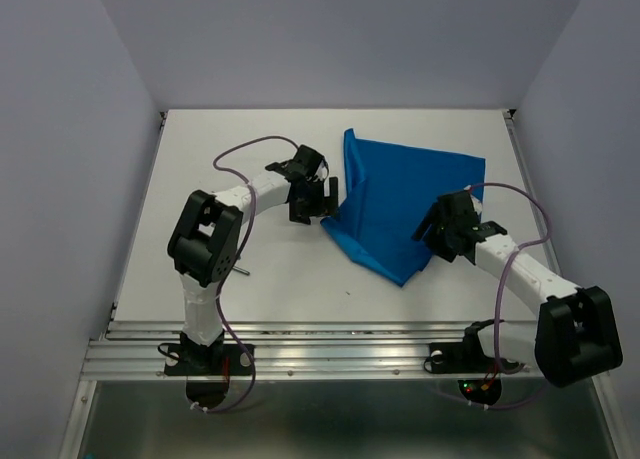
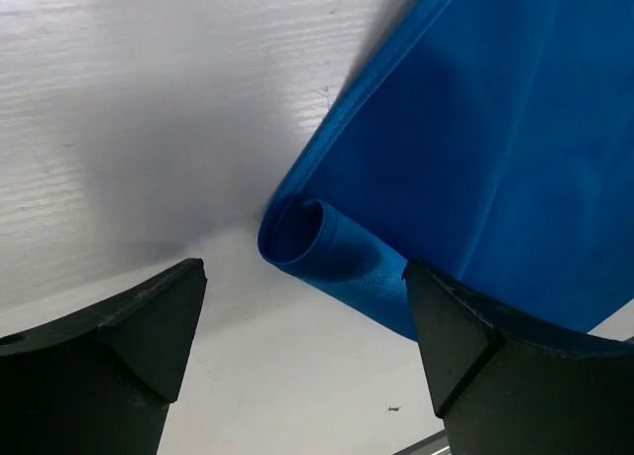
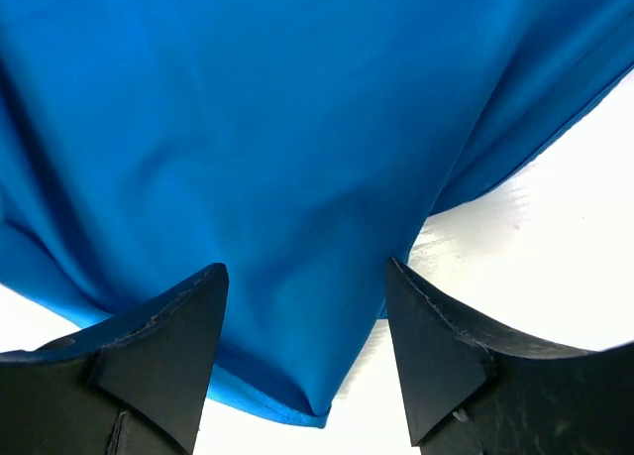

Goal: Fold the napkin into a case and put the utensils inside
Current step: Pick up the crumpled napkin from the center of the board.

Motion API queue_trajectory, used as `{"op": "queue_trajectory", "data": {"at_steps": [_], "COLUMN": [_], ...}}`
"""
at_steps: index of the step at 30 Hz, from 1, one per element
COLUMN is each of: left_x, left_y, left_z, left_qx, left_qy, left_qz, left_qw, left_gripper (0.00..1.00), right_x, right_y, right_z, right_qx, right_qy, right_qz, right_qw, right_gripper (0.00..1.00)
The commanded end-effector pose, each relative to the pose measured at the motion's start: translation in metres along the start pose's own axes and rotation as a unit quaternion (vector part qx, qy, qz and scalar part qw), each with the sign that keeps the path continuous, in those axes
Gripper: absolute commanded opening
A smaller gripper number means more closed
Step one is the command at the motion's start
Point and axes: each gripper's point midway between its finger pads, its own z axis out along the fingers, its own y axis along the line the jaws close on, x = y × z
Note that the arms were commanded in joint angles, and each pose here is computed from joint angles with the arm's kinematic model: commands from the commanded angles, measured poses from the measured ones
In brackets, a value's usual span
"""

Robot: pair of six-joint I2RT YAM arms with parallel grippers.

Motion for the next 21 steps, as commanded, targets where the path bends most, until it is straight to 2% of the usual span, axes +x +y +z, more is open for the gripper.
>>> {"op": "queue_trajectory", "data": {"at_steps": [1,5,9,11,12,15,21], "left_x": [0.007,0.011,0.016,0.018,0.013,0.001,-0.030], "left_y": [-0.019,-0.025,-0.025,-0.028,-0.028,-0.019,-0.013], "left_z": [0.005,0.010,0.020,0.020,0.018,0.006,-0.031], "left_qx": [0.029,0.033,0.031,0.035,0.029,0.000,0.015], "left_qy": [0.003,0.007,0.018,0.026,0.021,0.000,-0.065], "left_qz": [0.007,0.010,0.009,0.009,0.010,0.008,-0.036], "left_qw": [1.000,0.999,0.999,0.999,0.999,1.000,0.997], "left_gripper": [0.91,0.86,0.68,0.25,0.00,0.00,0.00], "right_x": [0.003,0.005,0.008,0.009,0.009,0.011,0.016], "right_y": [-0.001,-0.007,-0.015,-0.020,-0.022,-0.031,-0.042], "right_z": [0.002,0.002,0.001,-0.003,-0.005,-0.011,-0.021], "right_qx": [0.001,0.007,0.010,0.011,0.011,0.022,0.033], "right_qy": [0.006,0.003,0.004,0.004,0.003,0.001,0.003], "right_qz": [0.006,0.008,0.022,0.027,0.027,0.031,0.019], "right_qw": [1.000,1.000,1.000,1.000,1.000,0.999,0.999], "right_gripper": [0.70,0.70,0.73,0.74,0.74,0.74,0.74]}}
